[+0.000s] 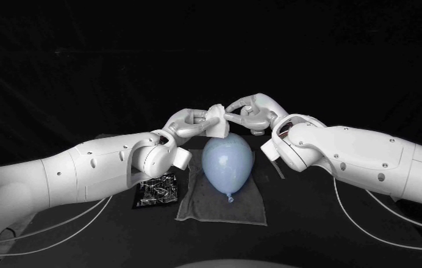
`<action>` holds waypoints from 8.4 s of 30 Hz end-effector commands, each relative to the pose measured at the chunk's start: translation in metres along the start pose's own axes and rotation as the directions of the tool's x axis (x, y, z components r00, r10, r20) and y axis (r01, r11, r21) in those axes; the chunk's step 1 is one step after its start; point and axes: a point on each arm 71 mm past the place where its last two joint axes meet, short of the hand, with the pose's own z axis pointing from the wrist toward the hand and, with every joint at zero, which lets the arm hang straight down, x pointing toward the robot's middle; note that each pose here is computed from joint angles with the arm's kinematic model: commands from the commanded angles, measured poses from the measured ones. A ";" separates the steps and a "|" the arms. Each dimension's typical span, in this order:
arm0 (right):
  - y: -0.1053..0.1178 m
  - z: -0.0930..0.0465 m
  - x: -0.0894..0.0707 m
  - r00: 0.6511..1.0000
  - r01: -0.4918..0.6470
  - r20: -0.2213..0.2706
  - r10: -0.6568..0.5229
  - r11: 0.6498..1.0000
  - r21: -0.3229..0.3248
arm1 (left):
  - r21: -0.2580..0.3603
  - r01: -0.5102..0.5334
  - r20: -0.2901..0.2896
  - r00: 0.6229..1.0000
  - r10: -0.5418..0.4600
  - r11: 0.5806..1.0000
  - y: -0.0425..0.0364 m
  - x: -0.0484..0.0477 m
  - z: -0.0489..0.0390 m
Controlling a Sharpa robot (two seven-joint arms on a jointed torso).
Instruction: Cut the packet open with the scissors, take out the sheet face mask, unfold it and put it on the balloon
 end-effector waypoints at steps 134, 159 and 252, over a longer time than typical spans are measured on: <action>0.024 0.001 0.008 0.868 0.495 0.089 -0.488 0.838 -0.230 | -0.007 -0.166 0.021 0.986 0.166 0.986 -0.0147 -0.0088 -0.0012; 0.023 0.004 0.010 0.861 0.505 0.066 -0.504 0.835 -0.218 | -0.044 -0.084 0.055 0.995 0.087 0.995 -0.0123 -0.0103 -0.0022; 0.057 -0.022 -0.015 0.841 0.537 0.076 -0.536 0.807 -0.245 | -0.096 -0.030 0.220 0.974 0.050 0.995 -0.0123 -0.0255 -0.0203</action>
